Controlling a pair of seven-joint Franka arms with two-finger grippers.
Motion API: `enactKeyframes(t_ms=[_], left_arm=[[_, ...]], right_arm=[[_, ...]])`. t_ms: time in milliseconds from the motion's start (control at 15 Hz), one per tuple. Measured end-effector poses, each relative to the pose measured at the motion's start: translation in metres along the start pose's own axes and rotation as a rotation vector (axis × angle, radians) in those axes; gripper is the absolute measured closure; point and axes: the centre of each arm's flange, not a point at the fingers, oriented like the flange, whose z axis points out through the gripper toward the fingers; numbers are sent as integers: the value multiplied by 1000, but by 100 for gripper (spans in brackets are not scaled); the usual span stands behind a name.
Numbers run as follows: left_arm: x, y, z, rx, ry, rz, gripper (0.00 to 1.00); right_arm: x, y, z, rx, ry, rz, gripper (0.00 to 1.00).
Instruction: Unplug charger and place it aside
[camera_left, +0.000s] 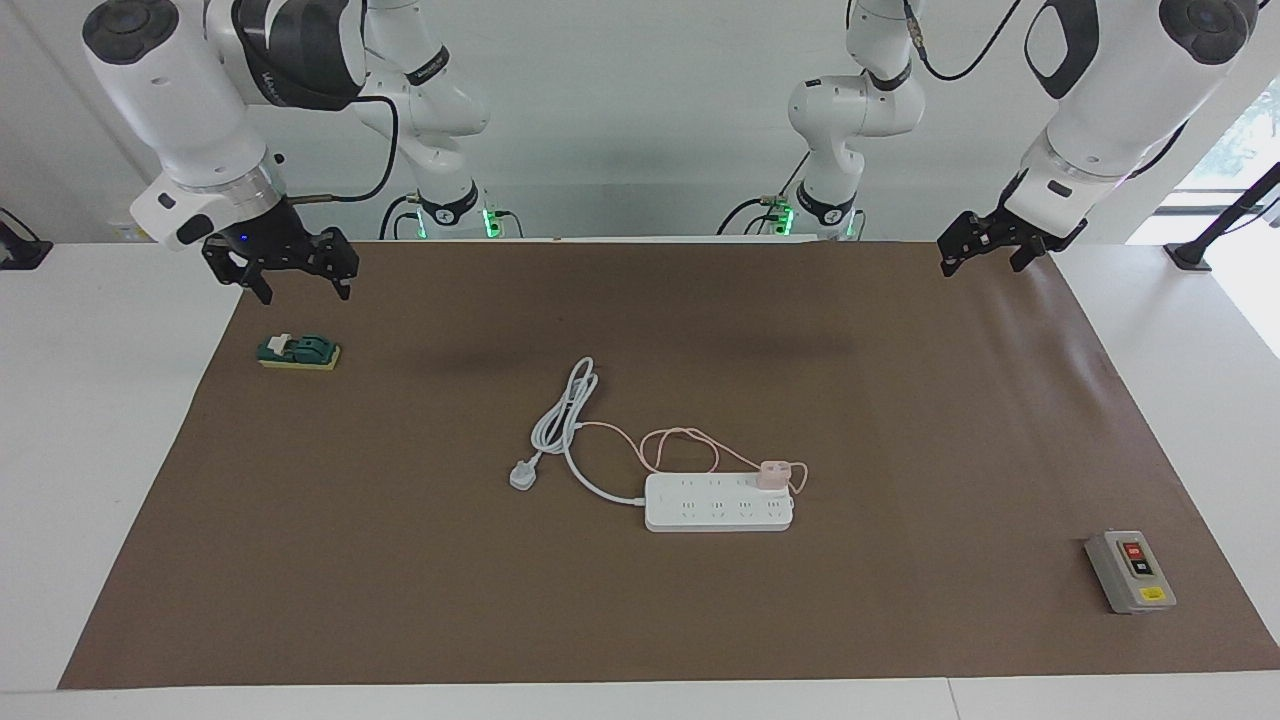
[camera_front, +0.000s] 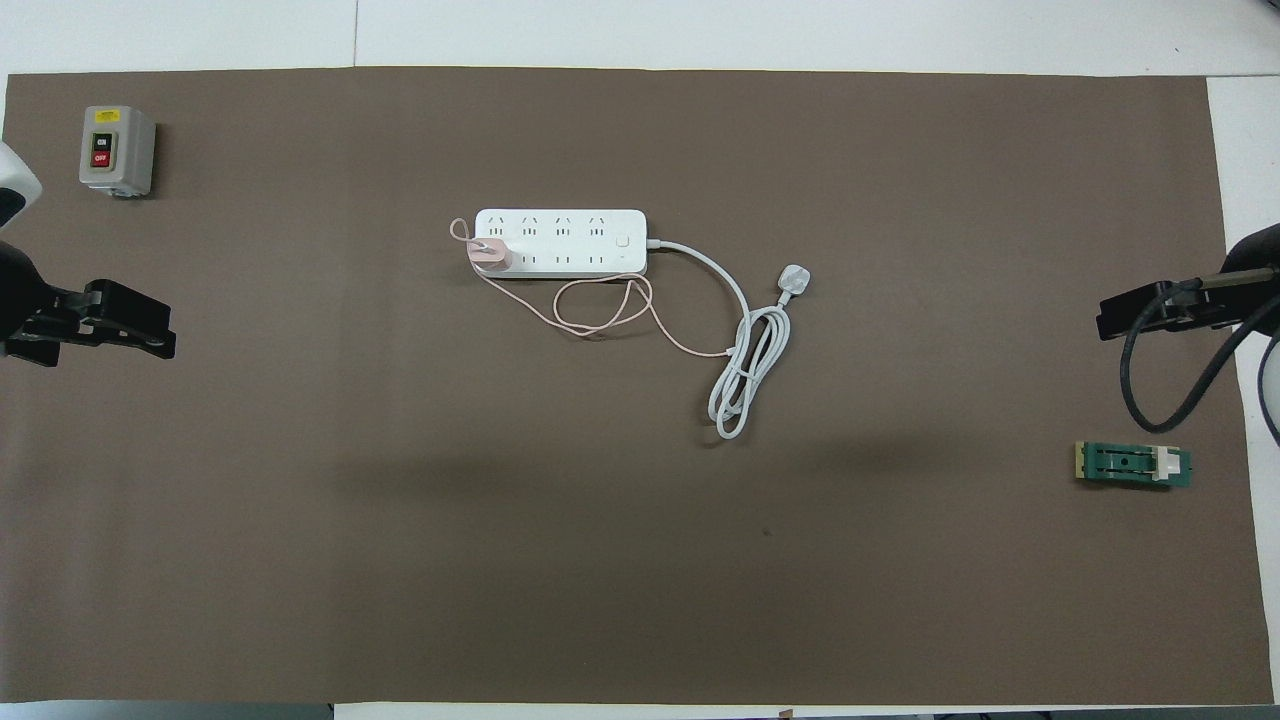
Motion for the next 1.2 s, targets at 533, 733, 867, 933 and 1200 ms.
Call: enactKeyframes(t_ms=[533,733,867,933,1200], left_arm=[[9,17,16,-32,-4,-388,0],[34,50,38,-72,32,-677,0],[55,80,58,-107,62,-873,0],[62,95,69,-115,62,-948,0],[88,132,104,-145,56,-1197,0]], right_arm=[[-5,13,3,5,-34,24,0],[-6,25,2,5,-21,46,0],[-2,26,0,1,10,48,0],[-2,26,-1,0,17,46,0],[-1,23,1,1,17,176,0]])
